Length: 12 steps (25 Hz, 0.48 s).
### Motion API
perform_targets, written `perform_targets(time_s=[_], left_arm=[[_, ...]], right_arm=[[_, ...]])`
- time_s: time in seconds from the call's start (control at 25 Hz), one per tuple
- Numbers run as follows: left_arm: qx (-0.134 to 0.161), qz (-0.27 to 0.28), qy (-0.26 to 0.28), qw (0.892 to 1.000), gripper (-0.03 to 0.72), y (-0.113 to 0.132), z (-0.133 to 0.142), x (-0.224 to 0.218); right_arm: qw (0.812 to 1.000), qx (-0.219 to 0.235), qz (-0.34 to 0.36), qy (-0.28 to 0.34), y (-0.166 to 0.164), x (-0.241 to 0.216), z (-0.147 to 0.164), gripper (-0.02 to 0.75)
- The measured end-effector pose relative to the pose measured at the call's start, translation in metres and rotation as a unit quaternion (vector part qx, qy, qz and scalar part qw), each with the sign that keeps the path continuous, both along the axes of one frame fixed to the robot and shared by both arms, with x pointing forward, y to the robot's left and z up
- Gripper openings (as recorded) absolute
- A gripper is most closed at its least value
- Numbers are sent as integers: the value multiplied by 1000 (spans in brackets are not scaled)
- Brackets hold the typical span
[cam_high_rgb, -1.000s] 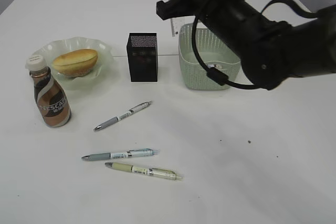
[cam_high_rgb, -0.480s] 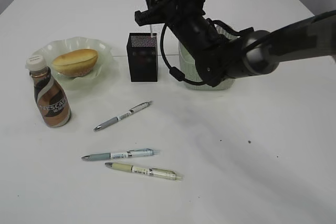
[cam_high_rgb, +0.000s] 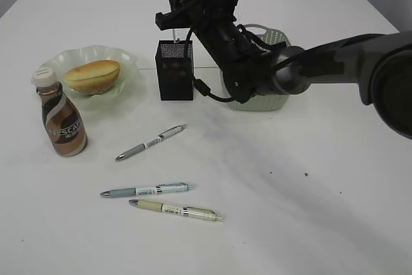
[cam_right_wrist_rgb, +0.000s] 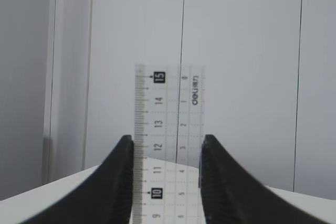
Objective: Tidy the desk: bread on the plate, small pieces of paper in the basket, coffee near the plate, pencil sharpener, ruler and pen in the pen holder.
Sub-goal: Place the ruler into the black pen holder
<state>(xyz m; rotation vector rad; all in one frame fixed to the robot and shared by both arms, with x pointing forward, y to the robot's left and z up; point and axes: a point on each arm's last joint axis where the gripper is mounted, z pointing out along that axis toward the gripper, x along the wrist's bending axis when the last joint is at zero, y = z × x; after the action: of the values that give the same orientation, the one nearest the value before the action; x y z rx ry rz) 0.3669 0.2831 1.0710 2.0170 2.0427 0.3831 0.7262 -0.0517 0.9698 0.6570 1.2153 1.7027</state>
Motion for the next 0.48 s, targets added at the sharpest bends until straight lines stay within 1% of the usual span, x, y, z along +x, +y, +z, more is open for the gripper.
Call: perform_targets(time_s=[0.16, 0.4, 0.48], left_arm=[[-1, 0, -3, 1000, 443, 0, 0, 0], [-2, -1, -12, 1000, 442, 0, 1, 2], [-3, -1, -12, 1000, 442, 0, 1, 2]], right_arm=[[1000, 11, 4, 4, 4, 8, -9, 259], [1000, 18, -2, 21, 1, 22, -24, 259], [999, 26, -2, 35, -2, 27, -27, 259]])
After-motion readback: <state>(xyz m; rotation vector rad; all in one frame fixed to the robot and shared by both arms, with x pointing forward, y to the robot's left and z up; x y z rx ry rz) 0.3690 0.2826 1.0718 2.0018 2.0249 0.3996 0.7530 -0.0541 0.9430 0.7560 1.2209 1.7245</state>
